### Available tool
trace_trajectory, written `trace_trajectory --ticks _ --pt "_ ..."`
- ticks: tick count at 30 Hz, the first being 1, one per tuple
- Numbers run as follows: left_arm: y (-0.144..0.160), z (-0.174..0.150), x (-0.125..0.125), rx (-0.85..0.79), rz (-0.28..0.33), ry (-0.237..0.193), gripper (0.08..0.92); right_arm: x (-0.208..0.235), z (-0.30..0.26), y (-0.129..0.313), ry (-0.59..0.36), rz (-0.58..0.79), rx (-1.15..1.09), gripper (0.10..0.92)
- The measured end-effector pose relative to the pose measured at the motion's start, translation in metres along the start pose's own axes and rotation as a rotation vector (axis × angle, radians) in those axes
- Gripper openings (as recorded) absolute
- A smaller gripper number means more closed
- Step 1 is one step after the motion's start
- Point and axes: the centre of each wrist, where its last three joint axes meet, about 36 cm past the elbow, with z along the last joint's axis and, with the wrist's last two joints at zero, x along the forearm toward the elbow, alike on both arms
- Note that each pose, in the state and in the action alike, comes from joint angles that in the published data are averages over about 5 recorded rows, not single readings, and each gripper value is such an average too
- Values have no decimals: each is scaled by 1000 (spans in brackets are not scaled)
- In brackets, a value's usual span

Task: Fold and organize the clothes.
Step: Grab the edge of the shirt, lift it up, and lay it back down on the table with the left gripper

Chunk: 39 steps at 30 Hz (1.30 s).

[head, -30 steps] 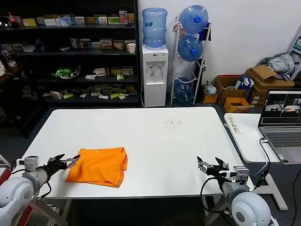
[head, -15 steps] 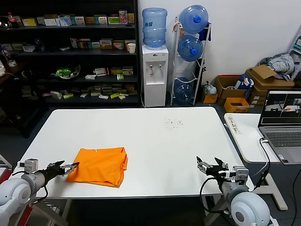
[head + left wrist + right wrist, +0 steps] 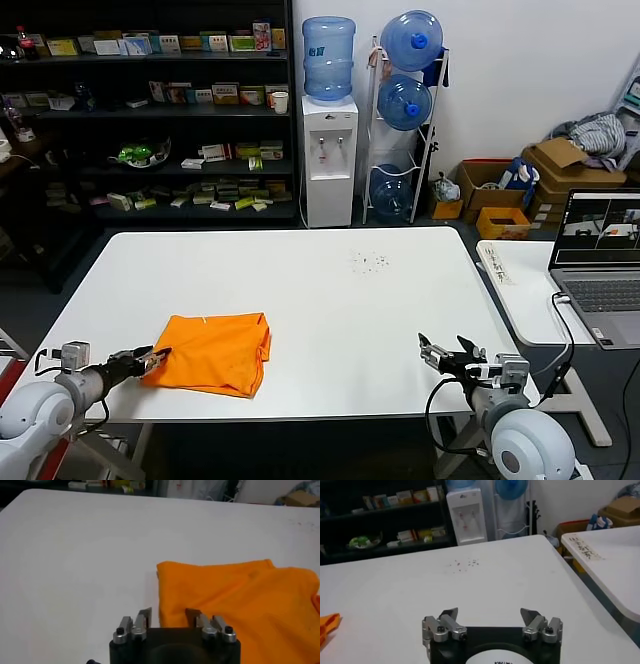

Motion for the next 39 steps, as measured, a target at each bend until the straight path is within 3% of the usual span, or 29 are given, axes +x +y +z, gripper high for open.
trace_trajectory --ticks 13,18,25,32,39 --pt "-11 2 0 23 8 -51 141 -1 2 0 -2 6 -4 823" --pt "-25 -4 4 9 8 -90 106 -4 4 0 -7 6 -9 823" --pt "-62 -26 27 -102 -16 -182 106 -9 6 2 -15 -5 -15 823" --pt "-70 -46 65 -221 -114 -236 106 -13 7 3 -27 -25 -16 823" --pt "-28 -44 102 -295 -320 -238 106 -18 8 5 -41 -44 -13 823"
